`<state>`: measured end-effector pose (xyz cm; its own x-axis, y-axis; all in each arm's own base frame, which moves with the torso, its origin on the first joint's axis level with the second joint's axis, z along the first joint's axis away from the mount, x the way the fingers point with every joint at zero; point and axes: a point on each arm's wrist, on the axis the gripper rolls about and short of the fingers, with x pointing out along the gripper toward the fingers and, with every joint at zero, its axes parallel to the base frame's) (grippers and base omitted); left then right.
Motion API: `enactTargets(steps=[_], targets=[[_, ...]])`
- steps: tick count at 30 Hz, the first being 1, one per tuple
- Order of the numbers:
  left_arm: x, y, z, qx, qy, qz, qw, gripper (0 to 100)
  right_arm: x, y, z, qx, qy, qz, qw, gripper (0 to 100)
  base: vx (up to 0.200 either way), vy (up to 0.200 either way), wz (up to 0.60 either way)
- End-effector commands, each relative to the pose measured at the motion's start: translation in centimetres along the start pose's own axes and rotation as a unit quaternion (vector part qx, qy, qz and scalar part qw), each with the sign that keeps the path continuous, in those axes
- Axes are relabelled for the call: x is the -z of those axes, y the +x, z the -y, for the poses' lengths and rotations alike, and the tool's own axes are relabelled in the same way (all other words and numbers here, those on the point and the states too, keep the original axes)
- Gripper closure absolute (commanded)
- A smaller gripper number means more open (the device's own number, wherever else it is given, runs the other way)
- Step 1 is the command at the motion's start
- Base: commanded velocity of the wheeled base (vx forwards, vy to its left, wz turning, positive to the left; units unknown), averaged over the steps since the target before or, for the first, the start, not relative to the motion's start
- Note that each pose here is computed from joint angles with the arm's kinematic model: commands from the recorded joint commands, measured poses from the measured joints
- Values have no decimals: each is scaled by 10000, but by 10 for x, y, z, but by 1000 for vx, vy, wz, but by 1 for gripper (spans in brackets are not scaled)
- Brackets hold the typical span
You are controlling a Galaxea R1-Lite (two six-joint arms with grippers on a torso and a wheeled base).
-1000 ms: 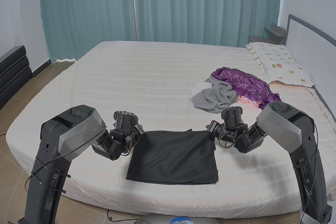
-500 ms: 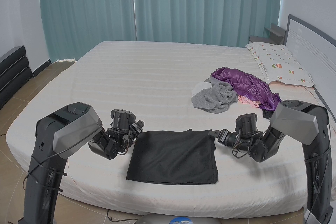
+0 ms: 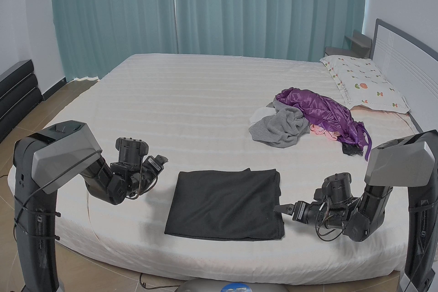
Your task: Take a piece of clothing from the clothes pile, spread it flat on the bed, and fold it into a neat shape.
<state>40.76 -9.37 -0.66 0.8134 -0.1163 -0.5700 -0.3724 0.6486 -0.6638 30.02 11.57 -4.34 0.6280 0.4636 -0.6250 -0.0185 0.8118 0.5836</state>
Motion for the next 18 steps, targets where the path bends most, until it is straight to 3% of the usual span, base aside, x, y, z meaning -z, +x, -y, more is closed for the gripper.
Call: enactTargets(steps=[1, 6, 16, 17, 18], targets=[[5, -30, -20, -323, -35, -117, 9994, 0, 18, 0, -1, 32, -345, -54, 9994, 0, 0, 0, 0], [10, -49, -38, -359, -191, -51, 9992, 0, 31, 6, 1, 158, -647, -27, 9978, 0, 0, 0, 0], [8, -50, -41, -197, -236, 90, 9995, 0, 42, 8, -4, 102, -846, -177, 9962, 0, 0, 0, 0], [7, -50, -41, -188, -241, 104, 9995, 0, 44, 9, -4, 98, -916, -212, 9955, 100, 0, 0, 0], [7, -49, -41, -181, -241, 108, 9995, 0, 46, 11, -4, 93, -959, -237, 9951, 100, 0, 0, 0]])
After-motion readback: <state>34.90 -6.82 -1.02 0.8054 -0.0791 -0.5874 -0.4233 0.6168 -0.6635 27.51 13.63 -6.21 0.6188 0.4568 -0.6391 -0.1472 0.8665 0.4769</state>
